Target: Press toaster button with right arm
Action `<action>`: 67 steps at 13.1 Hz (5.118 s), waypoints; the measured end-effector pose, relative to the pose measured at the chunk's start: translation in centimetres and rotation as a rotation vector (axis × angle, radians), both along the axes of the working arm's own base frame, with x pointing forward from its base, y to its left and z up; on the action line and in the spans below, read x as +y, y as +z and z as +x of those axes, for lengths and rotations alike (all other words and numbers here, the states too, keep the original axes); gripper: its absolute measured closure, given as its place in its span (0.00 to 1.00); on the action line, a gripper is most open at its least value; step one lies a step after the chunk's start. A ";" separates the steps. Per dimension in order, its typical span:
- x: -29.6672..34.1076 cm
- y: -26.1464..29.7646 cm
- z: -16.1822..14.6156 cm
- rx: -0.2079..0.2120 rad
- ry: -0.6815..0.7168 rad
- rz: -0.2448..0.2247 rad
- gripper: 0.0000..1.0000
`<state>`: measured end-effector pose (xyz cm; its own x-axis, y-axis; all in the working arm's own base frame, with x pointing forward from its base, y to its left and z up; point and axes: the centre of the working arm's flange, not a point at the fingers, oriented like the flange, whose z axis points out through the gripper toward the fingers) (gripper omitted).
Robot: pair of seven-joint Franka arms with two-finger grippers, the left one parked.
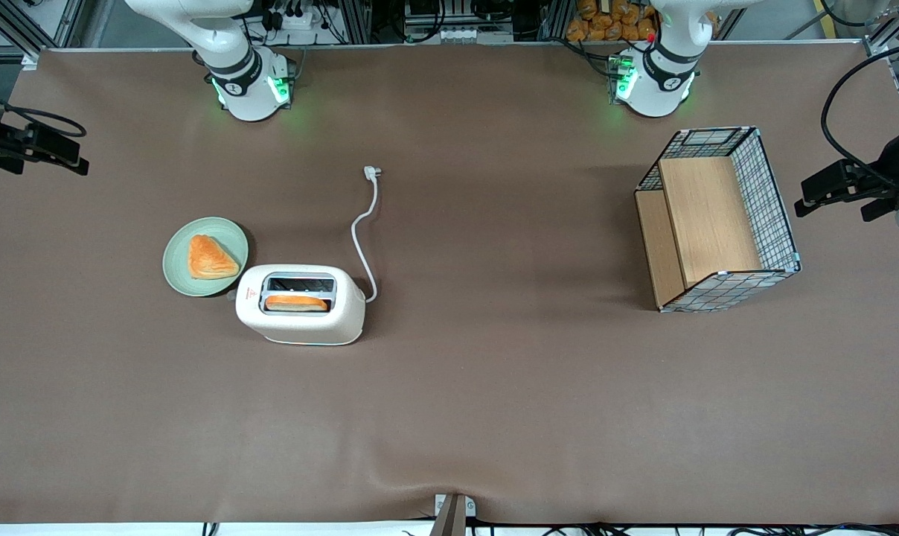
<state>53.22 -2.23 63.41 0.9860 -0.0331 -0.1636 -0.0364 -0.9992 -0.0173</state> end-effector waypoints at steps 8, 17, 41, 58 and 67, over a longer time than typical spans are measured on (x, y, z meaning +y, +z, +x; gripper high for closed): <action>0.9 -8.1 3.9 0.136 -0.009 0.097 0.00; 0.5 -22.9 5.5 0.255 -0.101 0.370 0.07; 1.3 -34.8 9.5 0.108 -0.059 0.561 0.99; -0.7 -40.7 9.3 0.107 -0.093 0.708 0.99; -1.5 -42.3 9.1 0.080 -0.072 0.758 0.99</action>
